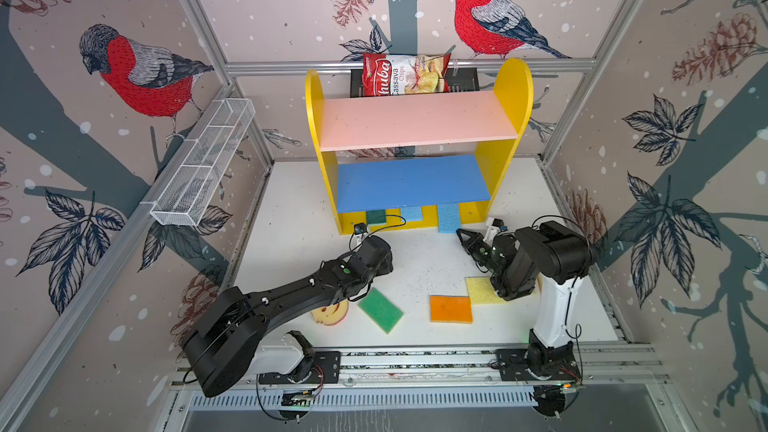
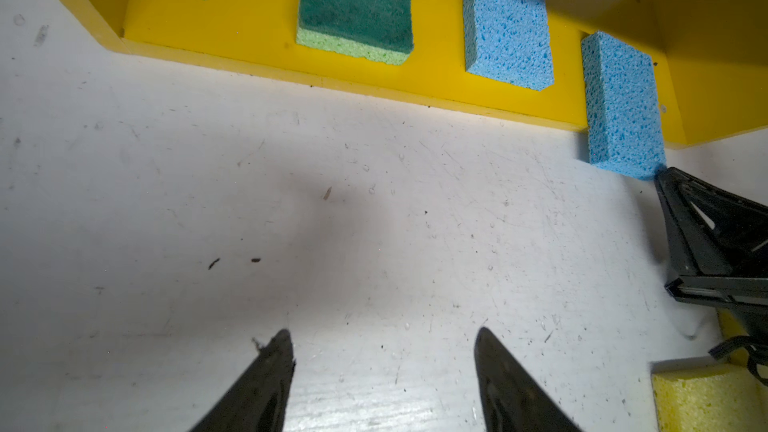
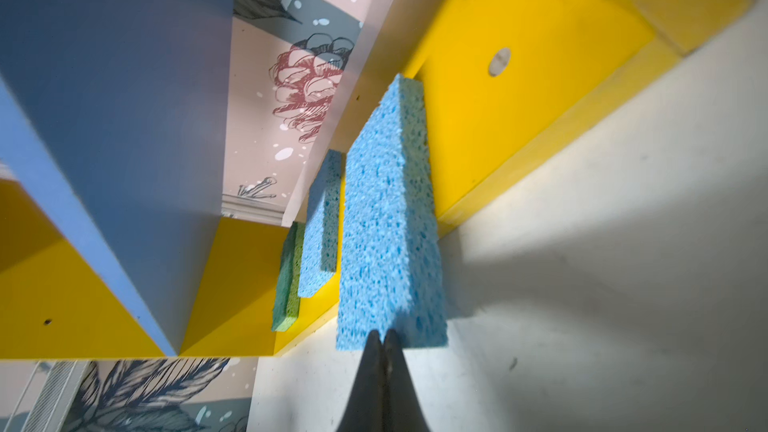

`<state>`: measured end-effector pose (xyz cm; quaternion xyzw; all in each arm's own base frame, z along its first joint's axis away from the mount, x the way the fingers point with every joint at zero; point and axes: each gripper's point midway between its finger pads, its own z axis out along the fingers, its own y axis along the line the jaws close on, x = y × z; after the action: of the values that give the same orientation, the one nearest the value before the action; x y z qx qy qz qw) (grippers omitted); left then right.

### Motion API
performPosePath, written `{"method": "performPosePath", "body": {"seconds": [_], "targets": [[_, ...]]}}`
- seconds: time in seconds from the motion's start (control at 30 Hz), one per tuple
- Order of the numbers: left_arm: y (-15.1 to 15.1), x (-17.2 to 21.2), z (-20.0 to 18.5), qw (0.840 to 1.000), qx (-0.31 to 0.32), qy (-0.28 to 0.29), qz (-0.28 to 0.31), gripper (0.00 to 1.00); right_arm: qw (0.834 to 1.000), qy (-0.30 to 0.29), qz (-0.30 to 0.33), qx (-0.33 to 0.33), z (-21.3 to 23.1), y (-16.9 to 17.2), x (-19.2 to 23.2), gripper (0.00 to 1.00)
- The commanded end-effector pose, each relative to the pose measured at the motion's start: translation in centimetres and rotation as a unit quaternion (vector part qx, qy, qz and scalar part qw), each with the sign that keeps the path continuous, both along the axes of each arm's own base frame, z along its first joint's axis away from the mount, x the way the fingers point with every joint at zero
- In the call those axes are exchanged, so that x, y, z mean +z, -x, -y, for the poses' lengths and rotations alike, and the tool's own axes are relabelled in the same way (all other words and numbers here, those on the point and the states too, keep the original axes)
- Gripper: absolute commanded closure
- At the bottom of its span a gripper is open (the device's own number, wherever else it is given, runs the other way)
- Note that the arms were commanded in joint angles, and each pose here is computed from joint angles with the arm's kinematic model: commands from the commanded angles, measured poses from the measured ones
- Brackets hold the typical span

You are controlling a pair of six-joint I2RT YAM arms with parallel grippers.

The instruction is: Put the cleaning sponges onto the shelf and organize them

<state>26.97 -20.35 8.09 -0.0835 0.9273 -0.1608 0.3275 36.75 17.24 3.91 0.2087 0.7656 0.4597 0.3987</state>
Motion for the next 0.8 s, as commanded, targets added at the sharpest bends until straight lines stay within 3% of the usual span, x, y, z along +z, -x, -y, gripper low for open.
{"method": "performPosePath", "body": {"seconds": [0.0,0.37,0.53,0.77], "targets": [[-0.3,0.3,0.6,1.0,-0.005,0.01,0.001,0.32,0.995,0.045,-0.076,-0.035,1.4,0.8,-3.8,0.99],[0.1,0.0,0.4,1.0,-0.007,0.011,-0.002,0.32,0.989,0.126,-0.074,-0.012,-0.2,4.1,-3.7,0.99],[0.2,0.0,0.7,1.0,-0.015,0.015,-0.002,0.32,0.989,0.124,-0.082,-0.005,-1.0,4.2,-4.4,0.98],[0.5,-0.1,0.1,1.0,-0.011,0.012,-0.003,0.32,0.992,0.091,-0.084,-0.013,-0.9,1.6,-5.0,0.98]]}}
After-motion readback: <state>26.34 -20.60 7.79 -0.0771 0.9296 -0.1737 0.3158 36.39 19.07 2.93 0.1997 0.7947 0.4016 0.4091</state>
